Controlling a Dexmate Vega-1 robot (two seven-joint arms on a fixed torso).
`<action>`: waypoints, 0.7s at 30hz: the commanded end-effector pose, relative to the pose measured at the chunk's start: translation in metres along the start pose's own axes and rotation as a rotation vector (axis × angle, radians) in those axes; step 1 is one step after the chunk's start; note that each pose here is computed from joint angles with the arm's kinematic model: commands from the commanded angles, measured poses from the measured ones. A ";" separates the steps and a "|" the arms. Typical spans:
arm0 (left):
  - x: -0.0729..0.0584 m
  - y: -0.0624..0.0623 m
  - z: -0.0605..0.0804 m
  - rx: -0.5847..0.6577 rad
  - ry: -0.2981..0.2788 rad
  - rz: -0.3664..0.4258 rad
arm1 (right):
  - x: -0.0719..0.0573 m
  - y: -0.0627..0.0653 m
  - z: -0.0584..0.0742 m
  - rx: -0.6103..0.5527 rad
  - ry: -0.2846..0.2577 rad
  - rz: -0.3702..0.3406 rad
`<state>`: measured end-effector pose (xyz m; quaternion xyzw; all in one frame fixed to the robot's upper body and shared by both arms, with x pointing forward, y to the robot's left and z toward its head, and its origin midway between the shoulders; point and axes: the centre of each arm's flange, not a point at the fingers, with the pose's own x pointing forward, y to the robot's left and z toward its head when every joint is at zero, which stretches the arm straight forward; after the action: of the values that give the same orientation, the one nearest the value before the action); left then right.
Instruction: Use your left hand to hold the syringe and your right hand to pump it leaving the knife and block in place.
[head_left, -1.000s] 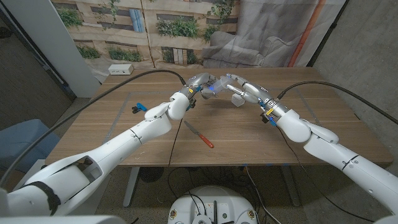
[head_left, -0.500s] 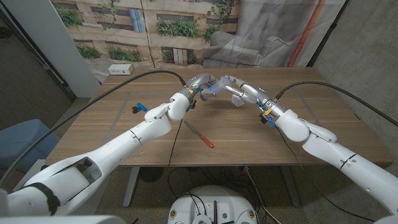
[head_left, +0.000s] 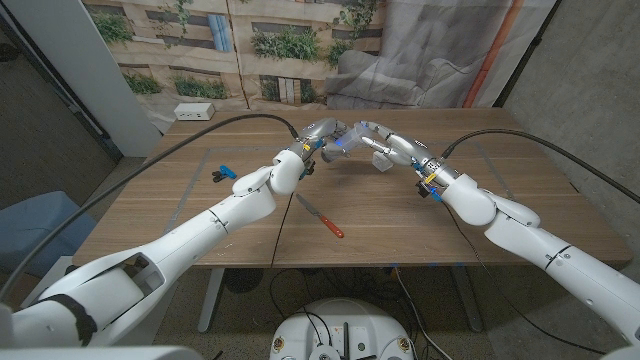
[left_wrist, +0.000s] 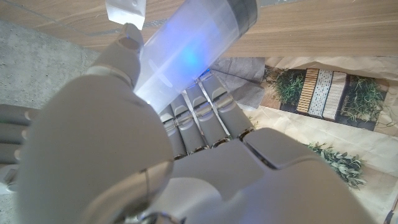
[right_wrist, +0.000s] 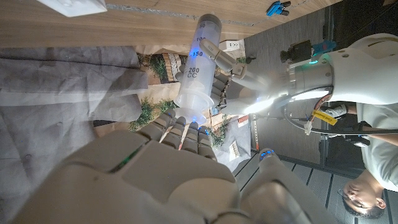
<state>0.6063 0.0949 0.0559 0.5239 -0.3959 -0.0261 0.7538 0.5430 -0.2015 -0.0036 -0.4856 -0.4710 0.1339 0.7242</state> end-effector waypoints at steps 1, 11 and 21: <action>-0.003 0.000 -0.003 -0.002 0.012 0.009 | -0.001 -0.008 -0.001 -0.015 0.004 -0.026; -0.004 0.001 -0.005 0.001 0.018 0.010 | -0.005 -0.019 0.001 -0.026 0.008 -0.051; -0.004 0.003 -0.006 0.008 0.019 0.004 | -0.008 -0.026 -0.001 -0.032 0.022 -0.080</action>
<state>0.6059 0.1003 0.0546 0.5226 -0.3925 -0.0186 0.7566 0.5356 -0.2131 0.0080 -0.4841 -0.4808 0.1079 0.7231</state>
